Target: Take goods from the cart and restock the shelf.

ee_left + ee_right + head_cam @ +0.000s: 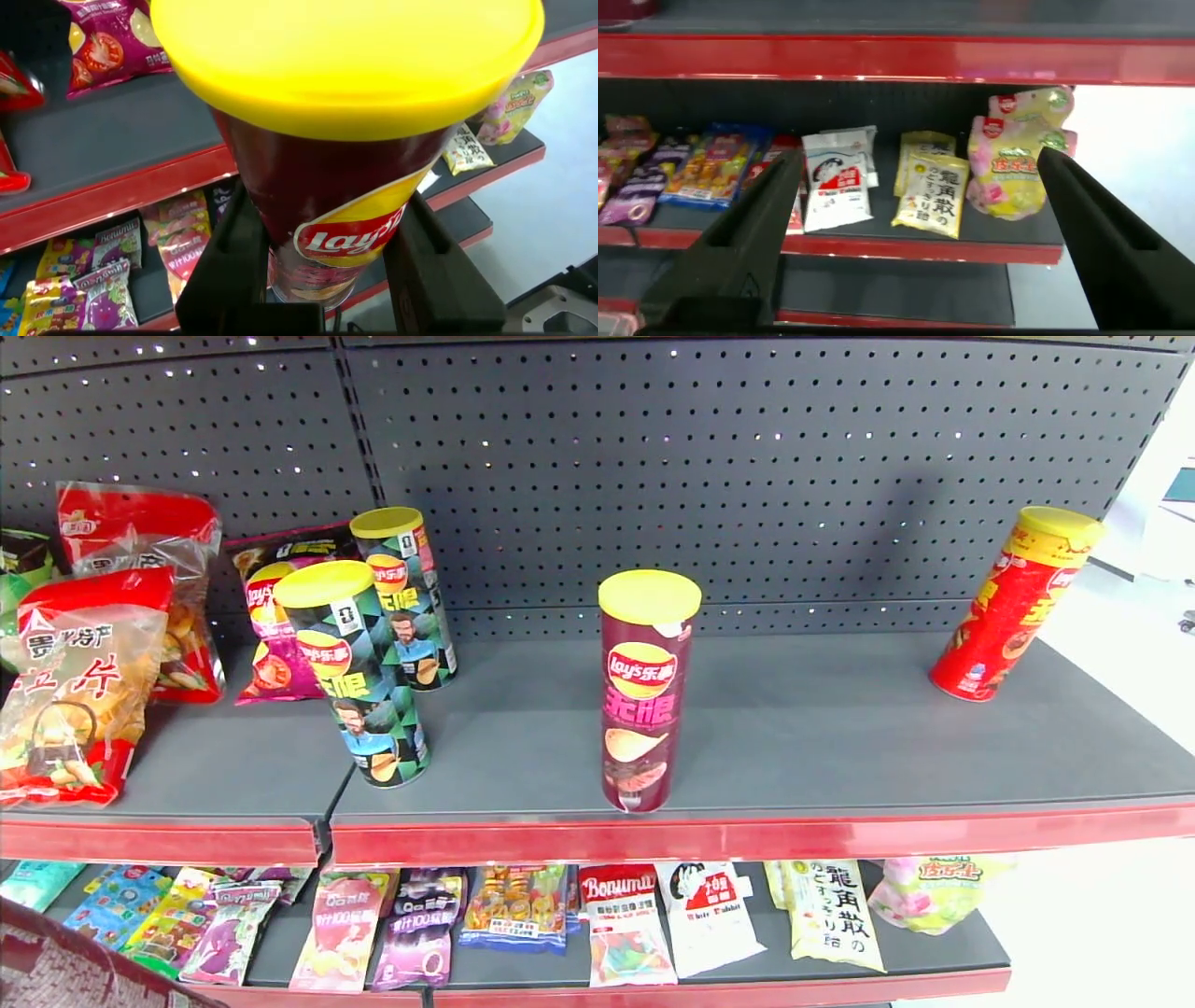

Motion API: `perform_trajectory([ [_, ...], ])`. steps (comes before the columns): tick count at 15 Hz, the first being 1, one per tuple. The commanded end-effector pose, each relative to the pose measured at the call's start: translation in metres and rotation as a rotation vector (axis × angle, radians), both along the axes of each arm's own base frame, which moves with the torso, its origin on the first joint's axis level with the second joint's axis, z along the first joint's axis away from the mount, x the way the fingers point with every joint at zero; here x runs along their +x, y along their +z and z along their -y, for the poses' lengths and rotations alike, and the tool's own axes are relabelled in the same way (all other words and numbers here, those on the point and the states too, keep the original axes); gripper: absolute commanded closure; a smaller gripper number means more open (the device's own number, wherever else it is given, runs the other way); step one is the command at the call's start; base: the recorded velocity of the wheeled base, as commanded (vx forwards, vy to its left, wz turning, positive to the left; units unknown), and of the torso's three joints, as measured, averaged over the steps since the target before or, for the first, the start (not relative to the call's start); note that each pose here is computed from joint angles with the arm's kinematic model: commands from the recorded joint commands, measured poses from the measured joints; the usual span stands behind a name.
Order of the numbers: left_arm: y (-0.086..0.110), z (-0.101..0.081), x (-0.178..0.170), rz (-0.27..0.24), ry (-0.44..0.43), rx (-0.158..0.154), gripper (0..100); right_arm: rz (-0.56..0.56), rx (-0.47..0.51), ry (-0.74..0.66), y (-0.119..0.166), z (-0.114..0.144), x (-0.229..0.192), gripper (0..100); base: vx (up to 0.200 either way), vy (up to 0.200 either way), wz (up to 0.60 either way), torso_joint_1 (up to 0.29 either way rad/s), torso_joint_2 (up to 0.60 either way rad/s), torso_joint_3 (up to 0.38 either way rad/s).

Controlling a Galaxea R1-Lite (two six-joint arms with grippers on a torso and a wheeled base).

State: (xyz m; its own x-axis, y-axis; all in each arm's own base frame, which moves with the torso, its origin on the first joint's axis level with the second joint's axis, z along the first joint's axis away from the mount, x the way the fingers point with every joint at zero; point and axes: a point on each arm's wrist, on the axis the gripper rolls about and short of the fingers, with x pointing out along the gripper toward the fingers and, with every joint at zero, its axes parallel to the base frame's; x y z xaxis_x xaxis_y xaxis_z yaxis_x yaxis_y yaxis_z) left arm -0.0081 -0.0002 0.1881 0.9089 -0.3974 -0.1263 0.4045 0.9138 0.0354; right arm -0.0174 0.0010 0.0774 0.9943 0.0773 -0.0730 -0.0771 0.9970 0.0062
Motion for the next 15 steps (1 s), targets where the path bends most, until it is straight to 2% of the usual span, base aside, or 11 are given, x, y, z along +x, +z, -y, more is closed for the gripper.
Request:
perform_trajectory([
  [1,-0.0001,-0.0002,-0.0005,0.002,0.0,0.0,100,0.033,0.002,-0.001,-0.0006,0.0001,-0.0024,0,0.0,0.0,0.0,0.0,0.0,0.0],
  [2,-0.0001,-0.0004,-0.0011,0.005,0.002,-0.001,100,0.073,0.002,-0.016,-0.0019,-0.0002,-0.0055,0,0.0,0.0,0.0,0.0,0.0,0.0],
  [9,-0.0001,-0.0007,-0.0022,0.011,0.002,-0.003,100,0.073,0.001,-0.05,-0.0019,0.0005,-0.0054,0,0.0,0.0,0.0,0.0,0.0,0.0],
  [15,0.0004,-0.0006,-0.002,0.012,0.002,-0.003,100,0.073,-0.001,-0.05,-0.0019,0.0005,-0.0054,0,0.0,0.0,-0.6,0.005,0.0,0.001],
])
